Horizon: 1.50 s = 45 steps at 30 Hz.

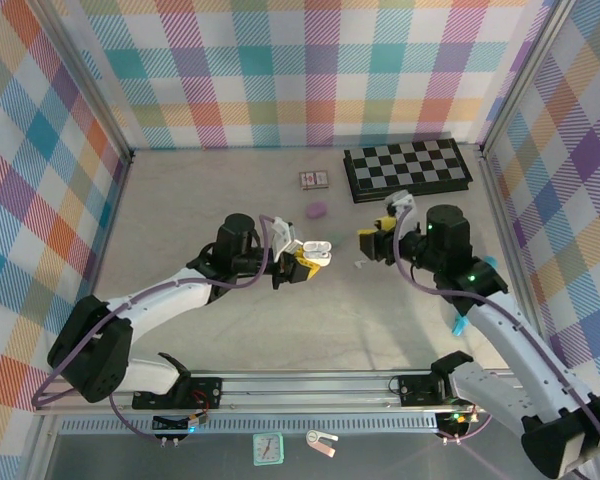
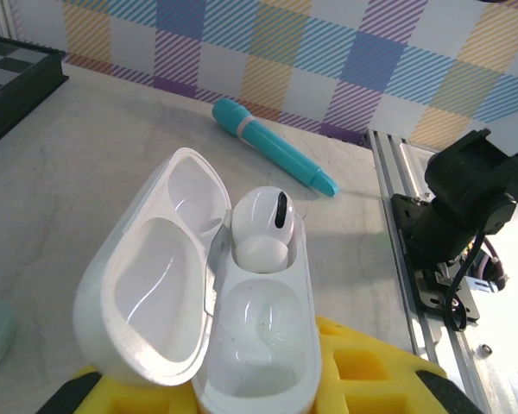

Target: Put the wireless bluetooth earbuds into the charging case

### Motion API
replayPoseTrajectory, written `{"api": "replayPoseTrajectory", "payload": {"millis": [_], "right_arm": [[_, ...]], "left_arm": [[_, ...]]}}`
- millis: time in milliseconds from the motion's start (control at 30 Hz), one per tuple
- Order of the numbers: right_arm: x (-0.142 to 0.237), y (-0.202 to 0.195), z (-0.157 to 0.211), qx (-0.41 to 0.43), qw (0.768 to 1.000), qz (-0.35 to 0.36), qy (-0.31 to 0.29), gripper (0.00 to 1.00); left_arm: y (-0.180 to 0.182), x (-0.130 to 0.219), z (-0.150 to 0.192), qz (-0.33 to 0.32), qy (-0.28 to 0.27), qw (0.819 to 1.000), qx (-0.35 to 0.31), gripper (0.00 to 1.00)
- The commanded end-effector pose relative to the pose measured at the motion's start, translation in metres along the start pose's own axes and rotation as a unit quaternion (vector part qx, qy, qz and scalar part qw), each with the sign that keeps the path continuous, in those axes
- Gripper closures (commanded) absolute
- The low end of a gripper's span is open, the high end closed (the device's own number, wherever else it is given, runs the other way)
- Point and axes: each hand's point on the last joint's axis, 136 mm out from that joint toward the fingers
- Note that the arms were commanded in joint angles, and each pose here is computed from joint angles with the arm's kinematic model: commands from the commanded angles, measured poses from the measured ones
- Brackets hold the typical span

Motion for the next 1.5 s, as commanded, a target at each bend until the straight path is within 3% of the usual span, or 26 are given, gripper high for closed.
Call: {"api": "replayPoseTrajectory", "payload": {"millis": [0, 200, 567, 867, 1300, 1467], "right_arm": [[-0.014, -0.03, 0.007, -0.112, 0.993, 0.033, 0.012, 0.45], [-0.051, -0.09, 0.077, -0.238, 0.945, 0.149, 0.168, 0.45], [-0.122, -0.105, 0.138, -0.272, 0.913, 0.101, 0.286, 0.45], [-0.146, -0.108, 0.166, -0.262, 0.902, 0.067, 0.335, 0.49], [-0.119, -0.084, 0.192, -0.271, 0.891, 0.03, 0.362, 0.54], [-0.114, -0.081, 0.192, -0.271, 0.891, 0.029, 0.363, 0.64]], "left_arm": [[-0.002, 0.007, -0.013, -0.007, -0.023, 0.999, -0.036, 0.93], [-0.004, 0.01, -0.015, -0.01, -0.019, 0.999, -0.042, 0.93], [-0.006, 0.011, -0.015, -0.007, -0.018, 0.999, -0.043, 0.93], [-0.006, 0.012, -0.01, -0.01, -0.011, 0.999, -0.041, 0.93], [-0.006, 0.011, -0.009, -0.007, -0.009, 0.999, -0.038, 0.93], [-0.005, 0.01, -0.009, -0.006, -0.01, 0.999, -0.038, 0.93]]}}
Point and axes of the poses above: each hand's point on the last joint's axis, 136 mm out from that joint toward the fingers, its own x axis back along the fingers, its own y axis along the line the jaws close on, z = x × y, and after that the axes turned 2 degrees about -x, right-handed
